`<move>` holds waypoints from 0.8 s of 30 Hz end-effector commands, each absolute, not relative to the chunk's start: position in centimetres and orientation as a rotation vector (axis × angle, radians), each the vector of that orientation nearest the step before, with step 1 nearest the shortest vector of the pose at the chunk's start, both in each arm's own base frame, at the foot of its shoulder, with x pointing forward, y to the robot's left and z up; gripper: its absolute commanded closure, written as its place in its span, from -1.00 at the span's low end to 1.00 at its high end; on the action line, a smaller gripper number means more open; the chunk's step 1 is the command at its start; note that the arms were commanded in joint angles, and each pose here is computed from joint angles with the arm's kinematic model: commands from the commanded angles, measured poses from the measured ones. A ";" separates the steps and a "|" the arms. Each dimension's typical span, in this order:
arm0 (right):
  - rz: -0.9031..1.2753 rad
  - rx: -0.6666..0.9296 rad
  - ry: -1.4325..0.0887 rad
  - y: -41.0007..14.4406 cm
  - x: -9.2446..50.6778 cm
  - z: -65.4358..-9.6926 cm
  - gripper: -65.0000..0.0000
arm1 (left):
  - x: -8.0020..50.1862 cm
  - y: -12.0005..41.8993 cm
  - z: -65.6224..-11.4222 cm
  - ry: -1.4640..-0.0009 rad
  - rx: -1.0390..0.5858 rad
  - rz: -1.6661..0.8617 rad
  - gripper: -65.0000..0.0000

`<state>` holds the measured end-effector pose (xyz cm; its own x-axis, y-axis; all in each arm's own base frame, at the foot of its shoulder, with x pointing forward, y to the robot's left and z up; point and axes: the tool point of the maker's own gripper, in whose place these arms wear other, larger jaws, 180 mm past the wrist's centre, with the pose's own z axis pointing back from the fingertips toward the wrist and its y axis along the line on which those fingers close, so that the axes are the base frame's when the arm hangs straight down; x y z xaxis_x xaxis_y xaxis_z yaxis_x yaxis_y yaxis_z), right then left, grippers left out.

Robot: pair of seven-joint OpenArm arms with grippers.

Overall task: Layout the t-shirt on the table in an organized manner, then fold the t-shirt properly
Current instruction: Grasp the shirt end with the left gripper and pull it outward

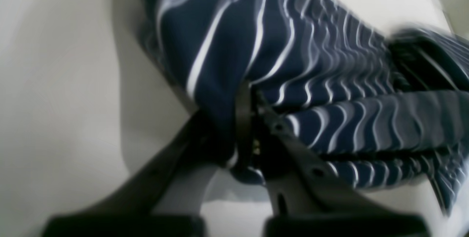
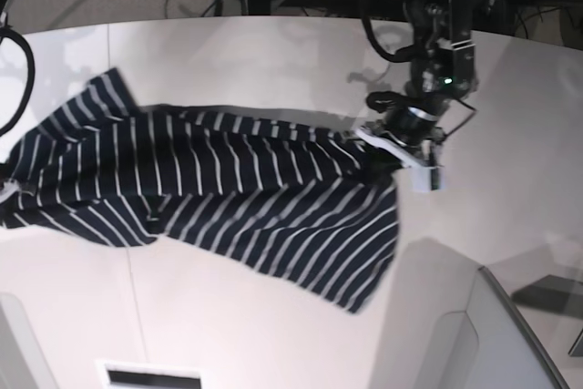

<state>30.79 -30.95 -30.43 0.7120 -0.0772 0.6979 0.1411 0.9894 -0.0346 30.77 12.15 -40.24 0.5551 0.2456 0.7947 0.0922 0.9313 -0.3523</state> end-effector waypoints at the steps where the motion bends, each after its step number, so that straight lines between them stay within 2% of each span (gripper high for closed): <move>1: -0.112 -0.108 -0.828 -31.5 31.7 -28.7 1.00 | 32.0 11.6 -37.1 -1.084 -0.397 0.090 1.00; 3: -0.112 -0.108 -0.828 -31.5 31.7 -28.7 1.00 | 32.4 12.0 -35.1 -1.133 -0.377 0.096 1.00; 5: -0.111 -0.107 -0.825 -31.4 31.6 -28.8 1.00 | 32.6 11.3 -34.7 -1.125 -0.370 0.095 1.00; 12: -0.110 -0.110 -0.819 -31.5 31.5 -28.8 1.00 | 34.4 4.1 -34.4 -1.093 -0.294 -0.161 1.00; 19: -0.106 -0.115 -0.797 -31.6 30.9 -29.4 1.00 | 38.9 4.1 -36.0 -1.050 -0.250 -0.160 1.00; 24: -0.105 -0.118 -0.798 -31.7 30.9 -29.3 1.00 | 39.3 4.4 -36.2 -0.993 -0.233 -0.180 1.00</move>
<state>29.99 -31.14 -31.10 0.7321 -0.0729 0.6773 0.1401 0.9891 -0.0451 38.09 4.70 -38.31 0.5950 -0.0587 0.8016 0.2444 0.9633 -0.1108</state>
